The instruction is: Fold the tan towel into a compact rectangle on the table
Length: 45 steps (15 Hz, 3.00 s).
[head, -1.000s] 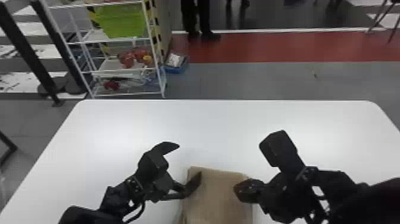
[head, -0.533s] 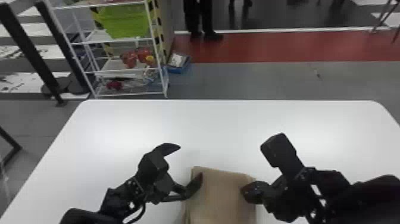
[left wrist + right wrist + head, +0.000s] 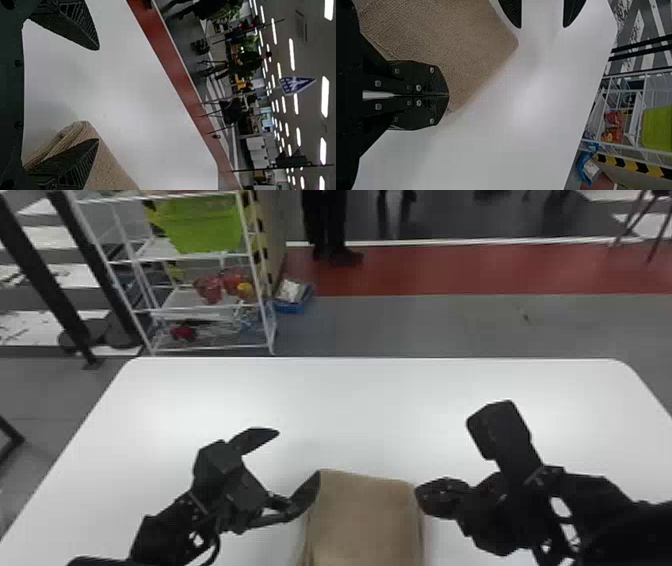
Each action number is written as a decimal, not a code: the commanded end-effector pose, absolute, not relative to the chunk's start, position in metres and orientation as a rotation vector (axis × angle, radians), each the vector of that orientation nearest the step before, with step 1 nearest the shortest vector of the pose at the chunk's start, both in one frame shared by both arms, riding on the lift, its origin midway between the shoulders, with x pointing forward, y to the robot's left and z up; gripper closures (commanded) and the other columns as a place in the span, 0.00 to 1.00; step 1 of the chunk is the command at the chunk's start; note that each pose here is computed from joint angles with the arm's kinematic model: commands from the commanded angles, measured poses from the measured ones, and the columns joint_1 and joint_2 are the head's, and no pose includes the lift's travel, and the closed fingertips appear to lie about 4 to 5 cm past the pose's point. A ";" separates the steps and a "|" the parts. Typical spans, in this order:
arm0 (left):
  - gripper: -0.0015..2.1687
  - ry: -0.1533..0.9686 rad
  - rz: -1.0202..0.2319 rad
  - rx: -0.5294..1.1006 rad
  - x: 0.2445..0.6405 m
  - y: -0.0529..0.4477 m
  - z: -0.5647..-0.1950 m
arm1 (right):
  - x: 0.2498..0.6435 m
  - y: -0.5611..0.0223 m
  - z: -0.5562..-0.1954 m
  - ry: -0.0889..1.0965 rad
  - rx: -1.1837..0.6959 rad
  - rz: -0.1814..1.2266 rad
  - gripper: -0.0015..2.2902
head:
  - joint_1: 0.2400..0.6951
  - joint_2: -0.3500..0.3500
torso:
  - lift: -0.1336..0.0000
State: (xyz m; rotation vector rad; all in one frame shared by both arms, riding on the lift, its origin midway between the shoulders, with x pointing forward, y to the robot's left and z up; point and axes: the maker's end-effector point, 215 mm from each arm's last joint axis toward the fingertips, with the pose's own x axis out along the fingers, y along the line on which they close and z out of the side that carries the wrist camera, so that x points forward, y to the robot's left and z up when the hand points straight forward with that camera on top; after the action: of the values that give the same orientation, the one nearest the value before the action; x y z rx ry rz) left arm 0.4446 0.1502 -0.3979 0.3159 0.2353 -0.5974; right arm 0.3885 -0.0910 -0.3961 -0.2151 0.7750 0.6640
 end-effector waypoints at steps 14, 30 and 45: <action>0.03 0.113 -0.171 -0.066 0.400 0.275 -0.371 | 0.417 -0.236 -0.305 0.018 0.031 0.268 0.04 | 1.00 0.67 | 0.08; 0.03 0.074 -0.016 0.019 0.391 0.345 -0.363 | 0.448 -0.236 -0.327 0.033 0.092 0.259 0.05 | 1.00 0.69 | 0.08; 0.03 0.058 -0.018 0.033 0.380 0.346 -0.352 | 0.439 -0.222 -0.320 0.001 0.093 0.279 0.05 | 1.00 0.74 | 0.08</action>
State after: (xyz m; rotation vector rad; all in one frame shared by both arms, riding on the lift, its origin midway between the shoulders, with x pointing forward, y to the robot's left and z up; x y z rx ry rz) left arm 0.3848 0.3462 -0.3554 0.0298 0.0678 -0.0176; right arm 0.4445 -0.2233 -0.3256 0.0983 0.0185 0.2776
